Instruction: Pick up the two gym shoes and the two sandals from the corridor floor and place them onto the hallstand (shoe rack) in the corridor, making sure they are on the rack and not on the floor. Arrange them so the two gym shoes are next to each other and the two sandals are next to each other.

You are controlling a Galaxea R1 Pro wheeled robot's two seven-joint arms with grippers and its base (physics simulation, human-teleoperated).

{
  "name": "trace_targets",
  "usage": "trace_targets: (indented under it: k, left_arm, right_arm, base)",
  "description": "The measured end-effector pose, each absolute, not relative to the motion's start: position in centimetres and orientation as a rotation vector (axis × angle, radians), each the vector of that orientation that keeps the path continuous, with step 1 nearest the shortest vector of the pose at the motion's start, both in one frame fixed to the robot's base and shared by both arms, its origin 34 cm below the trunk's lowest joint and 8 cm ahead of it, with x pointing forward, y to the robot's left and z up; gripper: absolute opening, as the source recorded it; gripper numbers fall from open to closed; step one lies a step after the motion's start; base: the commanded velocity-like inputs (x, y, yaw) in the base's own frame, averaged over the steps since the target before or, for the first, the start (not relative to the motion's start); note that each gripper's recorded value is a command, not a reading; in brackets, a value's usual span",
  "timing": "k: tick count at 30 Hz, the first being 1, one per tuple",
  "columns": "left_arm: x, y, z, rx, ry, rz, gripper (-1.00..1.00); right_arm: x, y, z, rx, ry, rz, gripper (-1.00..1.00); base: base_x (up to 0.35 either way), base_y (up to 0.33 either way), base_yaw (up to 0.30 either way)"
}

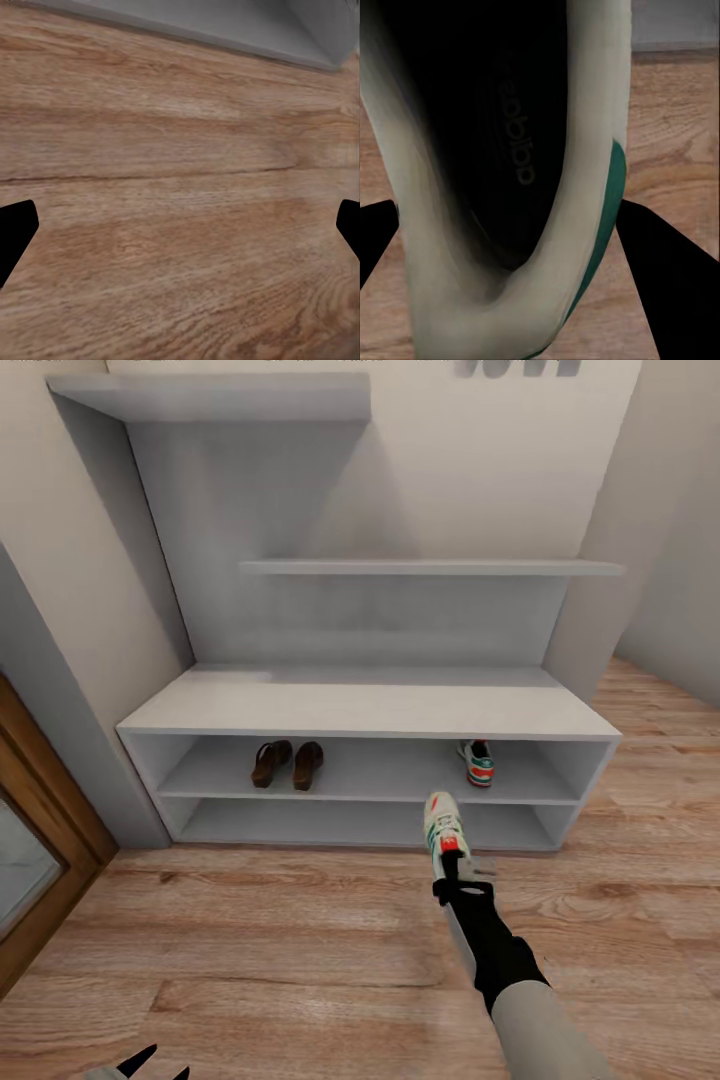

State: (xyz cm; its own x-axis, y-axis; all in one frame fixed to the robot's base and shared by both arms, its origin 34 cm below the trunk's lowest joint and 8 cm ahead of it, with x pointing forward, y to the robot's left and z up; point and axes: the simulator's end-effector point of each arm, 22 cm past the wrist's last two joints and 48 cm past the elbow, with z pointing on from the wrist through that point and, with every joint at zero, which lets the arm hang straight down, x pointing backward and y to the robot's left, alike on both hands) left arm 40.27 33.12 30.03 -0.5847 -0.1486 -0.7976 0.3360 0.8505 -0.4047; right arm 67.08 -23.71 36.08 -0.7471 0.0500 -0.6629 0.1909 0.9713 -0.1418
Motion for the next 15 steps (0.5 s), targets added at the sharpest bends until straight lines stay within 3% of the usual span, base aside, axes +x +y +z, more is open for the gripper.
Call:
trace_targets:
  k: [15]
  left_arm:
    - [41.0,32.1,31.1,0.163,2.063,-0.720,1.00]
  right_arm:
    - [73.4,-24.1,43.0,0.172,2.340,-0.284,-1.00]
  base:
    - [0.000,0.000,0.000]
